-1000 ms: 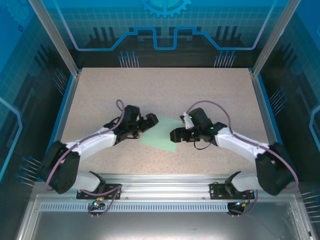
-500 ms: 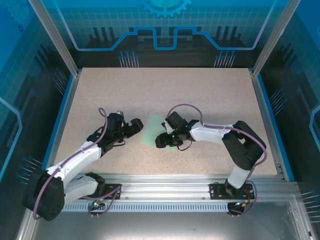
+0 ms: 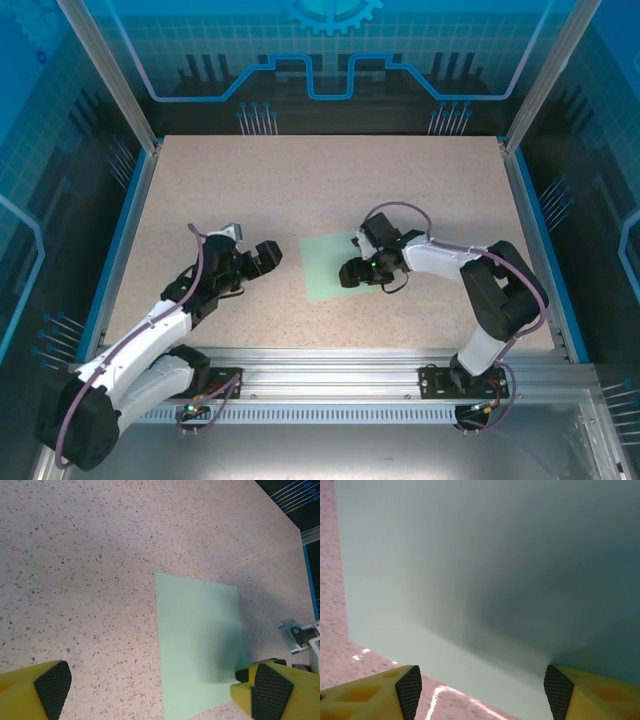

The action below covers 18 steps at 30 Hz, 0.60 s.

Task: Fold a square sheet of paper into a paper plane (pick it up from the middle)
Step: Move the square sheet of paper to the center of the table.

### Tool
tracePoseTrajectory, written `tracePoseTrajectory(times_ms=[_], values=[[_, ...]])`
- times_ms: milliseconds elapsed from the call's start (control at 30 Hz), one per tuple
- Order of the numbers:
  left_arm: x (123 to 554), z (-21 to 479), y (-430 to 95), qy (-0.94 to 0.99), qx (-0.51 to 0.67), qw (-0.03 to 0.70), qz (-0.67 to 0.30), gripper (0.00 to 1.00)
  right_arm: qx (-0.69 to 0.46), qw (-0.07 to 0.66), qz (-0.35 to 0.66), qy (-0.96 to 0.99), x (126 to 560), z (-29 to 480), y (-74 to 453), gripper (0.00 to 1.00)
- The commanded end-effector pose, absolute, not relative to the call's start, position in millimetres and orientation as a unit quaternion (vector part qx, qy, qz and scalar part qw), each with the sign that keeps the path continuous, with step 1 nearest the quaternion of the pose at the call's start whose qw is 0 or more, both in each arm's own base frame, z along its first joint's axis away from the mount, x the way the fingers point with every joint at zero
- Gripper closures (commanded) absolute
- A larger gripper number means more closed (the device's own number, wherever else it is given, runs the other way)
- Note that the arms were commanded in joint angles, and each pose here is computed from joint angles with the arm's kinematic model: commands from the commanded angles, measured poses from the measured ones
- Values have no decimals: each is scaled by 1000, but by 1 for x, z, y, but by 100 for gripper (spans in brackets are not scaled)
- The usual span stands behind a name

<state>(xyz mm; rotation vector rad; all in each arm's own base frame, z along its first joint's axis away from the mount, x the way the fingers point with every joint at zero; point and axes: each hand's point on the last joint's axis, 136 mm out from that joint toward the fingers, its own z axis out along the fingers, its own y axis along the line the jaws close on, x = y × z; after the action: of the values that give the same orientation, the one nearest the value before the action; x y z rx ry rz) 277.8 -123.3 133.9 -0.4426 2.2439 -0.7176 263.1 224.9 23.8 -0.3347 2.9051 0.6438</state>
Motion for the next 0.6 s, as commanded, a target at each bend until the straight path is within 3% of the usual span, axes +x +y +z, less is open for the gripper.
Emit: tracePoseTrajectory(times_ms=[0,133,233,300,433,567], values=[[280,141,-120,865,-146,395,-273,1,-162,58,194,966,254,39,212,29],[282,144,-120,865,-132,405,-266,1,-175,98,155,967,266,75,213,27],[283,145,-119,860,-129,417,-266,2,-173,138,70,973,272,102,206,21],[286,147,-119,853,-125,430,-268,2,-161,169,7,972,275,121,200,1],[289,150,-116,850,-121,443,-259,1,-131,226,-63,963,280,154,190,1],[293,154,-112,842,-137,453,-258,1,-106,269,-36,957,287,169,195,1]])
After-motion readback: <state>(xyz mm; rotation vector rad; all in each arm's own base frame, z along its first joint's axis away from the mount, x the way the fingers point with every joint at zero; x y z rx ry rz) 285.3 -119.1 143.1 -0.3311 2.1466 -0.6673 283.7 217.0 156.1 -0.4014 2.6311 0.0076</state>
